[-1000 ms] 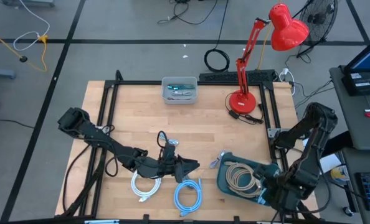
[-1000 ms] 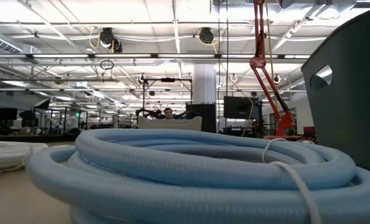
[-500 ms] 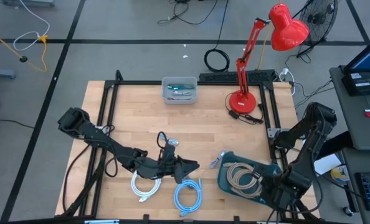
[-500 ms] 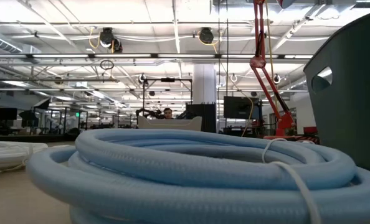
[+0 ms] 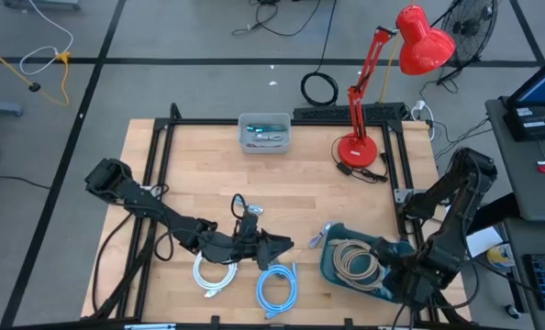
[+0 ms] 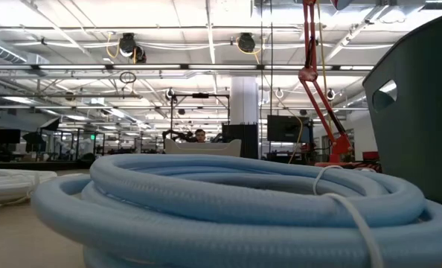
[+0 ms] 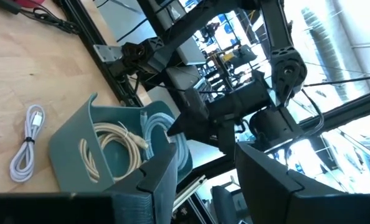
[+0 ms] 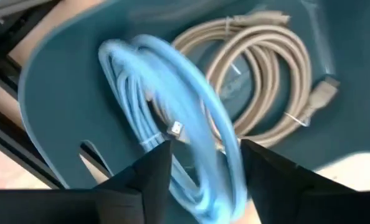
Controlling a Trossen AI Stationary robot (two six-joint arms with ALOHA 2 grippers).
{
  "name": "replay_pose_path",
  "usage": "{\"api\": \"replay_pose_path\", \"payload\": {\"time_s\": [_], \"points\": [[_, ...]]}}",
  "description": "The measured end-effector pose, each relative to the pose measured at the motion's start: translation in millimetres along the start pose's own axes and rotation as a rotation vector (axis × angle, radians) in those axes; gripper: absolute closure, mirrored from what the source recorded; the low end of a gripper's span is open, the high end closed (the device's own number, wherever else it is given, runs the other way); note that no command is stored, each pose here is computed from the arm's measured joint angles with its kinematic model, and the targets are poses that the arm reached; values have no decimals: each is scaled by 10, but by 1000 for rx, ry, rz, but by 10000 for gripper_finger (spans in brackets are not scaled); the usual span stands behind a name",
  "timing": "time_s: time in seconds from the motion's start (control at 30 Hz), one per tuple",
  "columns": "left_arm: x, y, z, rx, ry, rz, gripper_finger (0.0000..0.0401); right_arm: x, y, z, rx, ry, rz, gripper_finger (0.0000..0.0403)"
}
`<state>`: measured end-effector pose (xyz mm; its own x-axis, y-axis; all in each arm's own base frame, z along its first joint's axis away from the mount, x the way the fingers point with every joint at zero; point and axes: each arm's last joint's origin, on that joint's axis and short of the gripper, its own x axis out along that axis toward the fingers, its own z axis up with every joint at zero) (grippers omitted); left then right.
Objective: Pick & Place USB Port
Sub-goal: Put the blue hdmi cable into the blue bin, then put the light blue usb cable into the gray bin
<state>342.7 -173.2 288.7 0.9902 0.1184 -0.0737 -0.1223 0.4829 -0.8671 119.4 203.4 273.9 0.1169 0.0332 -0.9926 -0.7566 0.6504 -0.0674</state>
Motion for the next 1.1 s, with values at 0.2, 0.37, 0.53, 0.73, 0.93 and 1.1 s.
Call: {"api": "replay_pose_path", "payload": {"time_s": [0.2,0.37,0.53,0.73,0.93,1.1], "points": [[0,0,0,0,0,0,240,-100,-78,-58,26,-47,-21,184],[1,1,1,1,-1,0,240,-145,-163,-79,67,-83,-114,173],[9,7,11,12,-4,3,240,-169,-276,-67,93,-128,-331,176],[37,27,48,37,-14,9,240,-254,-521,6,158,-229,-854,207],[87,54,101,47,28,-11,240,-263,-991,134,442,-349,-808,336],[116,71,128,69,74,-33,240,-248,-1348,83,625,-370,-741,397]]}}
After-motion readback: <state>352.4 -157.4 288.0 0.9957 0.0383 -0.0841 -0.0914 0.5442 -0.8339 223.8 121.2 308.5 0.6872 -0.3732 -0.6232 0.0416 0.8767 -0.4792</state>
